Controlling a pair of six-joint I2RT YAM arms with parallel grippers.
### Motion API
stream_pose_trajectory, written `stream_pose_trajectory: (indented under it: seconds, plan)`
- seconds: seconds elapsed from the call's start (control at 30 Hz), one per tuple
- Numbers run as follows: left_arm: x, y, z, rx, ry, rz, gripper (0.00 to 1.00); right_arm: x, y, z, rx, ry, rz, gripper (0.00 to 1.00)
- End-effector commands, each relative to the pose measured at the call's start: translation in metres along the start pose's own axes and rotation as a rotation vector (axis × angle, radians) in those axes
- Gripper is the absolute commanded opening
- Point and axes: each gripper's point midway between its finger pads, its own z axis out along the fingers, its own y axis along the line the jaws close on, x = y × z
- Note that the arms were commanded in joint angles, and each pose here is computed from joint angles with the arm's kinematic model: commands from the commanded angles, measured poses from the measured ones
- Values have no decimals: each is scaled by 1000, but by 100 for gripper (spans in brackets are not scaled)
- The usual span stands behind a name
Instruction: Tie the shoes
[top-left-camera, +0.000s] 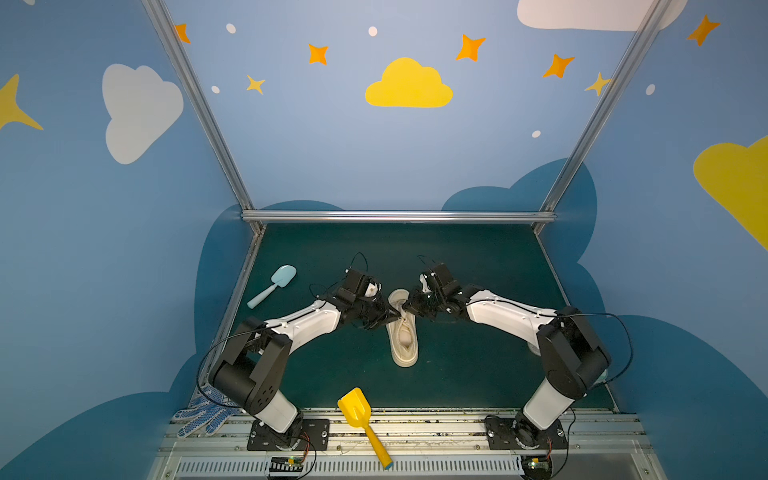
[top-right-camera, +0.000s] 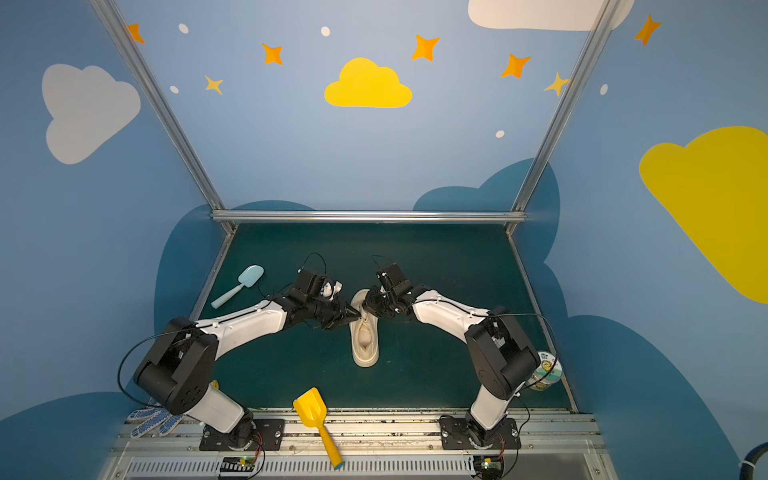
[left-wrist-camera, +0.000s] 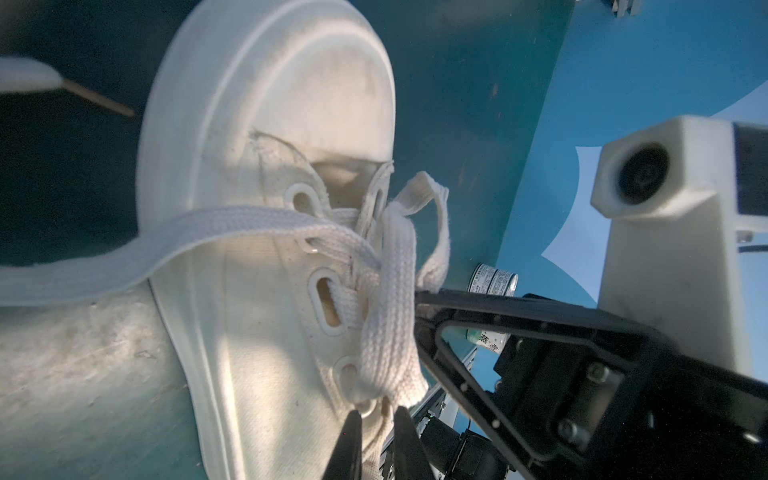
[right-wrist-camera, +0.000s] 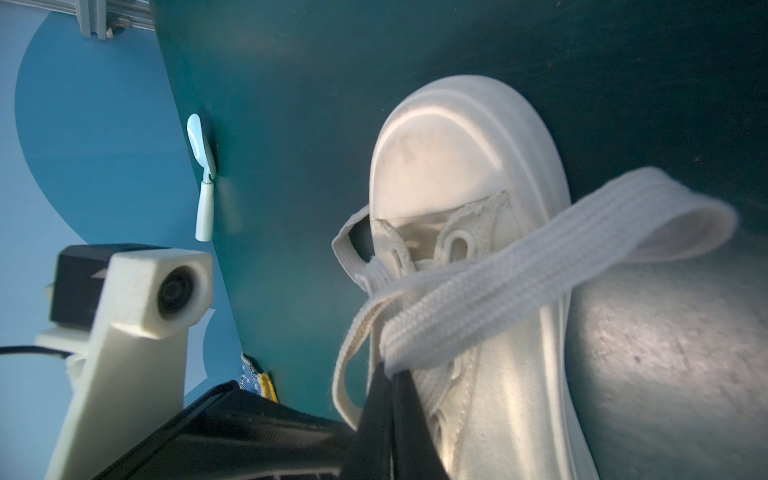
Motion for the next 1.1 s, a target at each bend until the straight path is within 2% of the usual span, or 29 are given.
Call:
stream_pose_trajectory:
  seconds: [0.0, 1.07]
  plan:
    - [1, 3, 5, -2, 11, -5, 17, 2, -8, 4, 9, 15, 15, 0]
    - [6, 5, 5, -2, 16, -5, 14, 6, -8, 11, -29, 63, 52, 0]
